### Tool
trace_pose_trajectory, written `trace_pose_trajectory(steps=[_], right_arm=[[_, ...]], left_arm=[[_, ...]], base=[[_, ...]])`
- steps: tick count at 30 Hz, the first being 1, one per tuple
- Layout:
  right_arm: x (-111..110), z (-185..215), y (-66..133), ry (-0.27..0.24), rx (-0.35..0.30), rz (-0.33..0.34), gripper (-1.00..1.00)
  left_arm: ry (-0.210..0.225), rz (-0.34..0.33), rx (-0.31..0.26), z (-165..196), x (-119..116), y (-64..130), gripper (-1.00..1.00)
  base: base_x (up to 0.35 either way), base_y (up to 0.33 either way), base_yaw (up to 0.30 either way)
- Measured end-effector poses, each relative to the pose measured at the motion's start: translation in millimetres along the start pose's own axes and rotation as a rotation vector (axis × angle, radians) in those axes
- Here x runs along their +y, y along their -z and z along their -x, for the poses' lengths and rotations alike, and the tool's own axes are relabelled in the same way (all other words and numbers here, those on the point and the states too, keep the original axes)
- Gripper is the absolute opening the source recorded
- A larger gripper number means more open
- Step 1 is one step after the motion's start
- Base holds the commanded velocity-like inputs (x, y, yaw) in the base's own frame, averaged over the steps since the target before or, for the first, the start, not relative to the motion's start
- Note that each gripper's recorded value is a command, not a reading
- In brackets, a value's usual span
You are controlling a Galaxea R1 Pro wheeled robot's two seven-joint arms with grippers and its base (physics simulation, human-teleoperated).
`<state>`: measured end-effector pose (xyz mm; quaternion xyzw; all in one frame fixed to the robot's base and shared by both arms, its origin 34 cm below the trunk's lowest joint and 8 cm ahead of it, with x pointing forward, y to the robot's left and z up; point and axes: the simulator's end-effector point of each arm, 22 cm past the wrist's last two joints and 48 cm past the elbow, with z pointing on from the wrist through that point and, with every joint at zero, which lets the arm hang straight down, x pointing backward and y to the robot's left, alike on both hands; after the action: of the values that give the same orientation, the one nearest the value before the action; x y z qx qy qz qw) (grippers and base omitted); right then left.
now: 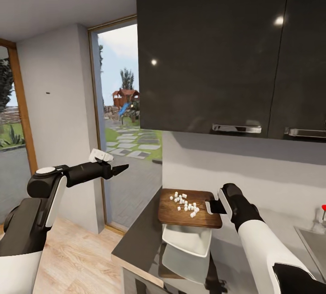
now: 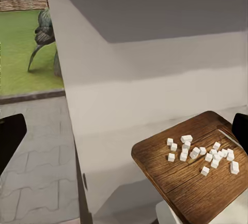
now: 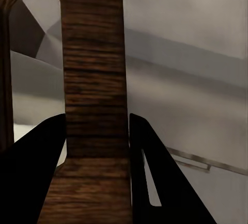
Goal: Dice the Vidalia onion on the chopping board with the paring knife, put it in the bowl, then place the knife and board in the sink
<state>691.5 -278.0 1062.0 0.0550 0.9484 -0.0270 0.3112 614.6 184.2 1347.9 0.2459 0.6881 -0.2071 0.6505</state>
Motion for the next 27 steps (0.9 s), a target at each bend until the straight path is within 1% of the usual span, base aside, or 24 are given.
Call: trace_pose_trajectory(steps=[10,27], right_arm=[[0.2,4.6,7.3,0.001,-0.016,0.001,-1.00],[0.0,6.3,7.9,0.008,-0.023,-0.005,-1.00]], left_arm=[[-0.009,0.001,-0.011,7.0,-2.8,4.5,1.00],[-0.010,0.001,-0.013,7.6,-3.0,4.8,1.00]], base=[[0.000,0.000,0.000],[0.000,0.000,0.000]])
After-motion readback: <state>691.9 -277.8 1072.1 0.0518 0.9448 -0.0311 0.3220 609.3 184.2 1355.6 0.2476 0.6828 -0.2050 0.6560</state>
